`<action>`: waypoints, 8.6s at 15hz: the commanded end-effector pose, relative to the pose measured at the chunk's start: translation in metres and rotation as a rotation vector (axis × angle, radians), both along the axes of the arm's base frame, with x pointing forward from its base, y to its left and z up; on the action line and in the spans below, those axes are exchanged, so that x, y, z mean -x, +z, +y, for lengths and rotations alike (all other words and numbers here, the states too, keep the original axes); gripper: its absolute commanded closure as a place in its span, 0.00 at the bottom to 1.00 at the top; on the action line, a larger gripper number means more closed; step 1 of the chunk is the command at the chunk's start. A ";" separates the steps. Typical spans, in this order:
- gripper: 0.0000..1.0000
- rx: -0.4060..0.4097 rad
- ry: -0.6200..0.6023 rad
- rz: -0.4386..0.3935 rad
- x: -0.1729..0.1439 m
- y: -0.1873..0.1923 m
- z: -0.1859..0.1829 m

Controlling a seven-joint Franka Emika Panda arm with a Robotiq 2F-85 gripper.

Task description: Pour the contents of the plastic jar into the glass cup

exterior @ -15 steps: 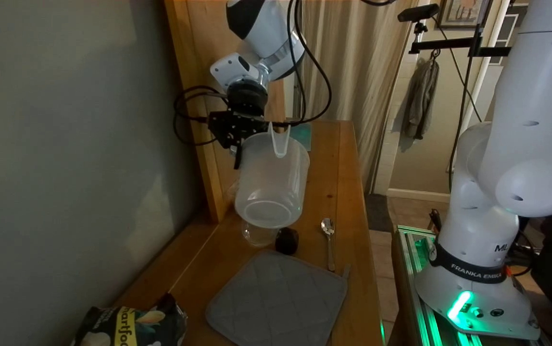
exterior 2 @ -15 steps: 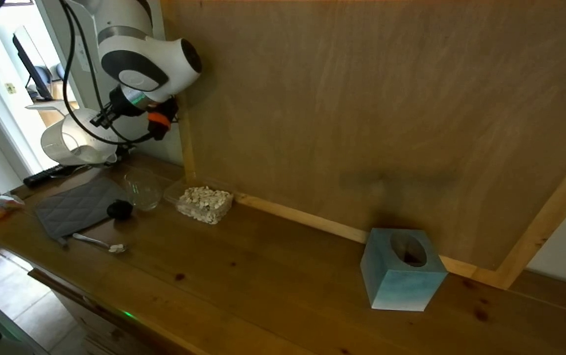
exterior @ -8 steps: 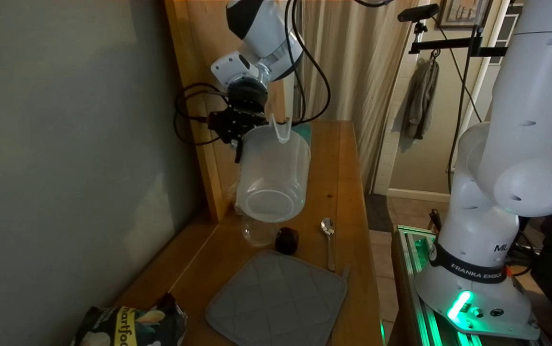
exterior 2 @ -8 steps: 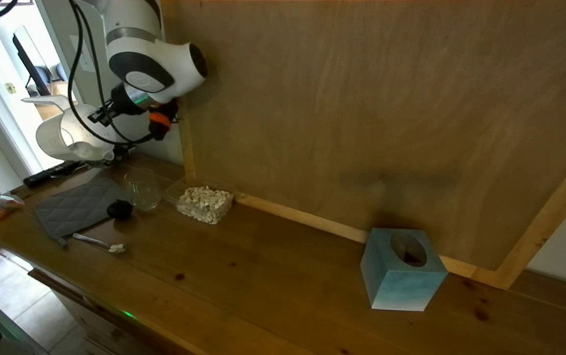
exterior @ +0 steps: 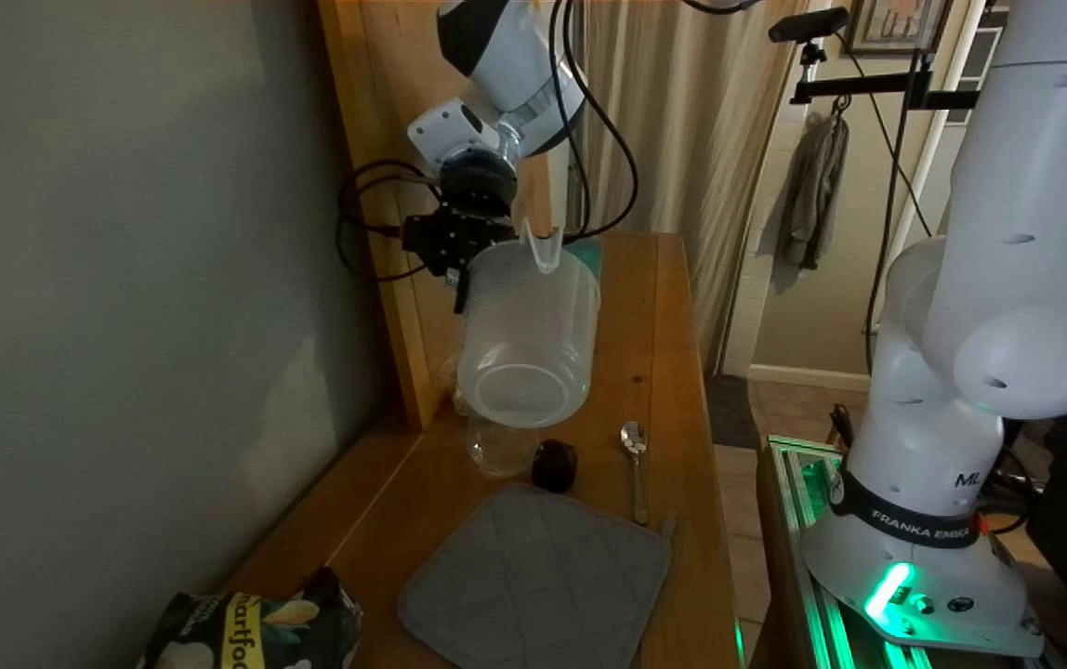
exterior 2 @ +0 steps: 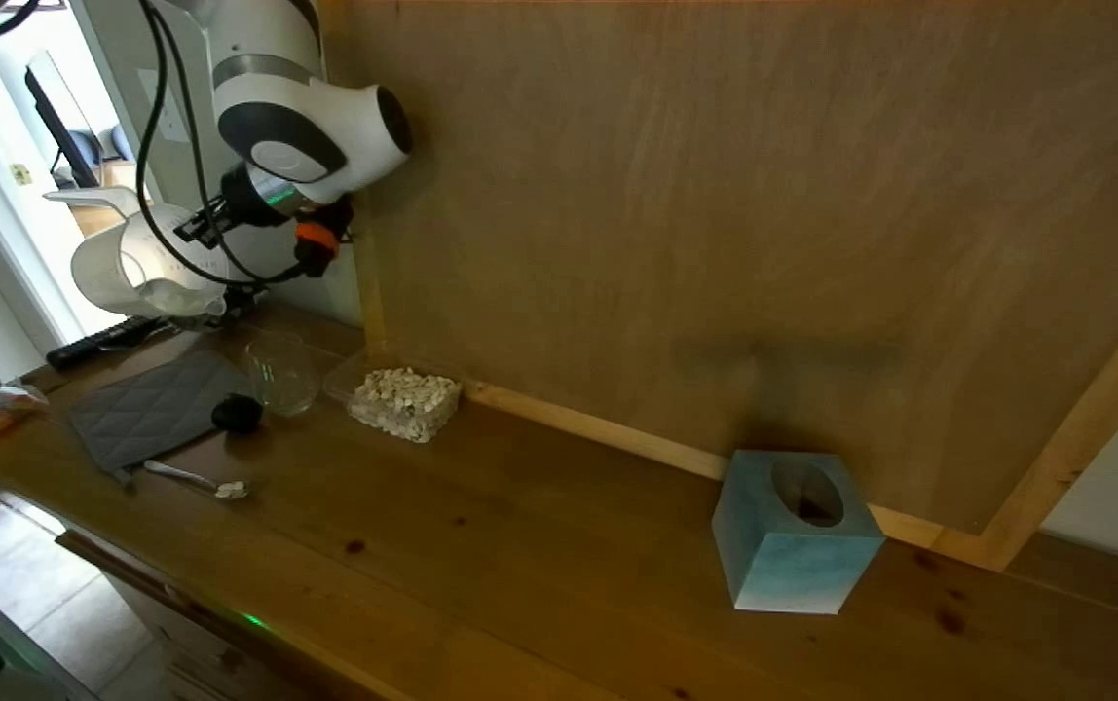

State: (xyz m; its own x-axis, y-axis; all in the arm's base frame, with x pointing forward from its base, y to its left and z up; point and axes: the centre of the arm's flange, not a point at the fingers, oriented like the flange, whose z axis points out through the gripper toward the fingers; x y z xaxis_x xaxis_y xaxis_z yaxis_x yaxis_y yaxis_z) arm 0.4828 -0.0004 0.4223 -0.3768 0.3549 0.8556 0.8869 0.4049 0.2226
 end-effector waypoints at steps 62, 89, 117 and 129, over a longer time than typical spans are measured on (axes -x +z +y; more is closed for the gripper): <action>0.99 0.104 -0.140 0.071 -0.017 0.000 -0.005; 0.99 0.536 -0.308 0.186 0.022 -0.022 0.091; 0.99 0.934 -0.452 0.258 0.056 -0.020 0.120; 0.99 0.950 -0.519 0.305 0.061 -0.022 0.121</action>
State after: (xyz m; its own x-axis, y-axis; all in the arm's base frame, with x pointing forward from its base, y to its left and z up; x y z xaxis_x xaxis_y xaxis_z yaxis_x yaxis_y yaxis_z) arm 0.4322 0.1202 0.3925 0.1671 0.9650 0.2021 0.9632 -0.1160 -0.2423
